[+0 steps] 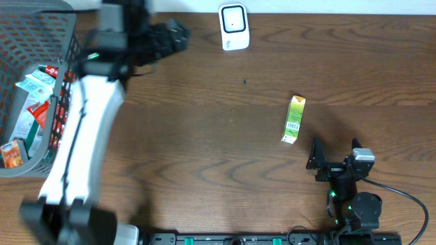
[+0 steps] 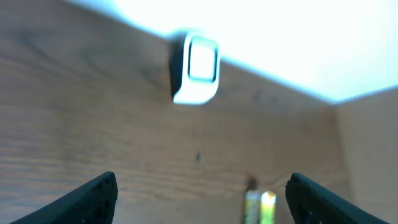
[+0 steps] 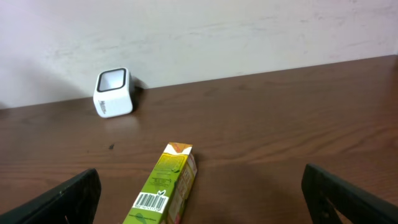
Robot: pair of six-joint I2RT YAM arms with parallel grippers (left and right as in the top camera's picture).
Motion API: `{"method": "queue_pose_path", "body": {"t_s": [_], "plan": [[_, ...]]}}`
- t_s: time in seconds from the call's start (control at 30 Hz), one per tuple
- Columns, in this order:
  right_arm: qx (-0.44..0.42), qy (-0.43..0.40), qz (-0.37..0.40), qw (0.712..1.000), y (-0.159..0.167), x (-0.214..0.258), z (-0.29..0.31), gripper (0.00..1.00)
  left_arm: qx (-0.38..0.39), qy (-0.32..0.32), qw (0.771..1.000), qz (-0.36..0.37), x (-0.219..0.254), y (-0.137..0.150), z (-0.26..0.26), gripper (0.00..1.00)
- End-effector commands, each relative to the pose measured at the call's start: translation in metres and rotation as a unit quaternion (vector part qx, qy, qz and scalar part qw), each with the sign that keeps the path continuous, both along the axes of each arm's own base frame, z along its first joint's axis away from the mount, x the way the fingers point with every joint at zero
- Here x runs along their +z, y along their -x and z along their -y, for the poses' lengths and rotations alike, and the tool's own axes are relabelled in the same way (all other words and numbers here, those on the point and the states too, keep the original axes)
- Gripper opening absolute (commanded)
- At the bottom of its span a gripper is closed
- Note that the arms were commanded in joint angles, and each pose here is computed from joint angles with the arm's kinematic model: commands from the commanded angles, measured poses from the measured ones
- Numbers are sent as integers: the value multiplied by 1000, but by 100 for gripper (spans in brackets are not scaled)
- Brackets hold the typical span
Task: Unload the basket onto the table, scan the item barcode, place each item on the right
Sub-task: 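Lower the left gripper into the basket and grasp the red snack bag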
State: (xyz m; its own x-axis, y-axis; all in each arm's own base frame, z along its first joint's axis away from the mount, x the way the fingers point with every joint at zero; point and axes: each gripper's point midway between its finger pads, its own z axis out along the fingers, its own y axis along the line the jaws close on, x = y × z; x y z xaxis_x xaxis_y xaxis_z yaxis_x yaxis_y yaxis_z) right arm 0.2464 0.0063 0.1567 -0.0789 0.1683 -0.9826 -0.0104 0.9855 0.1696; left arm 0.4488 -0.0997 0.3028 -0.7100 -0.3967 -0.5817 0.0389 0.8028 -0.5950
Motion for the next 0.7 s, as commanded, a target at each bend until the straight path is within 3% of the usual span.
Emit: {"method": "queue_pose_path", "body": {"t_s": [0.0,0.13,0.27,0.4,0.43,0.53,0.67], "plan": [[1,6,0,1000,0,-1,0,99,64,22,995,67,71,26,-53,88],[1,6,0,1000,0,0,0,99,154,14,984,89,104,53,-124,88],[1,6,0,1000,0,-1,0,99,259,-4,963,74,104,80,-196,88],[1,6,0,1000,0,0,0,99,396,-51,917,7,70,107,-275,88],[1,6,0,1000,0,0,0,99,440,-72,894,-29,51,116,-301,89],[1,6,0,1000,0,0,0,99,468,-85,875,-84,21,124,-325,92],[1,6,0,1000,0,-1,0,99,454,-95,874,-147,-21,121,-342,92]]}}
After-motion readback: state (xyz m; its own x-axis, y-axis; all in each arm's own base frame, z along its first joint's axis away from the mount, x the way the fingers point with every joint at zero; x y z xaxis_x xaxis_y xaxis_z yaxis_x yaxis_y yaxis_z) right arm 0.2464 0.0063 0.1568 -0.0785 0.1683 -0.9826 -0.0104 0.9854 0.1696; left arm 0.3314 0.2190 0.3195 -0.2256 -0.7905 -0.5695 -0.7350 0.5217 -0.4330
